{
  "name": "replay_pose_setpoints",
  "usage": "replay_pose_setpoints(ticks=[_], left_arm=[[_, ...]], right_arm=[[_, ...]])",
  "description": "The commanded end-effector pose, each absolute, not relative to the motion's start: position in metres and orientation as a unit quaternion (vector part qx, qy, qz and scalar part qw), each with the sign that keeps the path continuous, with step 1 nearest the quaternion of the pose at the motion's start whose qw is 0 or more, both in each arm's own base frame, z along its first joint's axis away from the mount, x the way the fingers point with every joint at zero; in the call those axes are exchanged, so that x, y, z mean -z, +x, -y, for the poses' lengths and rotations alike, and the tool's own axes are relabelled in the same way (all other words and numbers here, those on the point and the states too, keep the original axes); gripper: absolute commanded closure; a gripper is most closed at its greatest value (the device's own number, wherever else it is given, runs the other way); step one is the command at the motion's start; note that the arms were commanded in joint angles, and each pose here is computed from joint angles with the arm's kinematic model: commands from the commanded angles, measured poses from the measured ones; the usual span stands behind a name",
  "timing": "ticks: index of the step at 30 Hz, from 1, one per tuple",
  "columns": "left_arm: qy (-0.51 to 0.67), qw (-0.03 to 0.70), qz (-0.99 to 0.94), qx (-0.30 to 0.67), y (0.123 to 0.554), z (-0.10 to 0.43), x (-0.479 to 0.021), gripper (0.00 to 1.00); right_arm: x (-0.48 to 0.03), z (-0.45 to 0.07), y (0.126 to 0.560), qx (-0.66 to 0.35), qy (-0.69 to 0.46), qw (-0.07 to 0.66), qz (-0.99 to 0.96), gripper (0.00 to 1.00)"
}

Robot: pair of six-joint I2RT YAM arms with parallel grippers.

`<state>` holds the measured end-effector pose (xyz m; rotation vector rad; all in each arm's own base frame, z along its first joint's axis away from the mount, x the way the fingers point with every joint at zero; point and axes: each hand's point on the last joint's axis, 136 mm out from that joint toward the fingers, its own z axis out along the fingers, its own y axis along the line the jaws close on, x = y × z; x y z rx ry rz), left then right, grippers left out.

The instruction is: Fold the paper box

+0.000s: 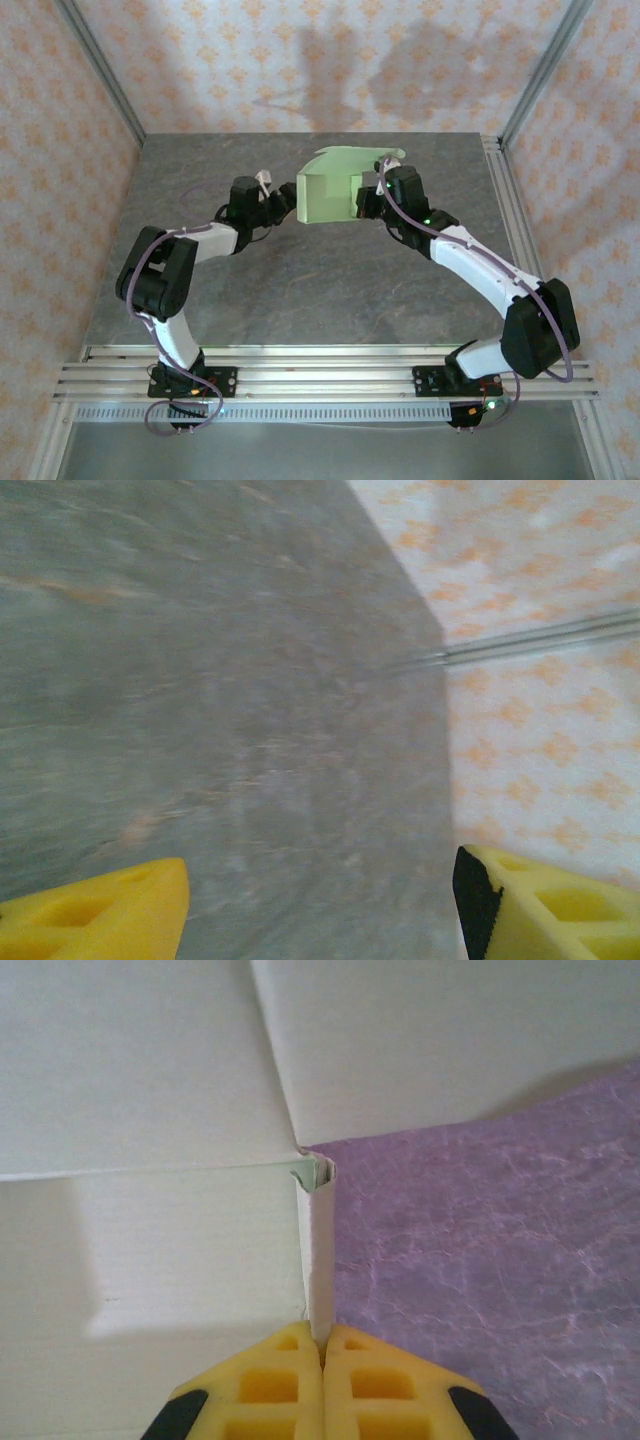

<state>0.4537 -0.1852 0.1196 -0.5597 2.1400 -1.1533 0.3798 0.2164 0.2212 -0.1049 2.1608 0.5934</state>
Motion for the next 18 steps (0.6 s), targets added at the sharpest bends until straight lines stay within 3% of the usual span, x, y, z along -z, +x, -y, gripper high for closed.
replay_pose_setpoints(ticks=[1,8,18], left_arm=[[-0.222,0.344,-0.826,0.386,0.444,0.15,-0.118,0.27],[-0.211,0.368,-0.845,0.325,0.429,0.111,-0.136,0.22],[-0.21,0.378,-0.848,0.307,0.418,0.1,-0.146,0.2]], right_arm=[[-0.193,-0.203,0.373,-0.187,-0.044,0.4,-0.896,0.97],[-0.124,-0.199,0.362,-0.106,-0.053,0.307,-0.944,0.97],[-0.052,-0.184,0.358,0.019,-0.045,0.228,-0.972,0.98]])
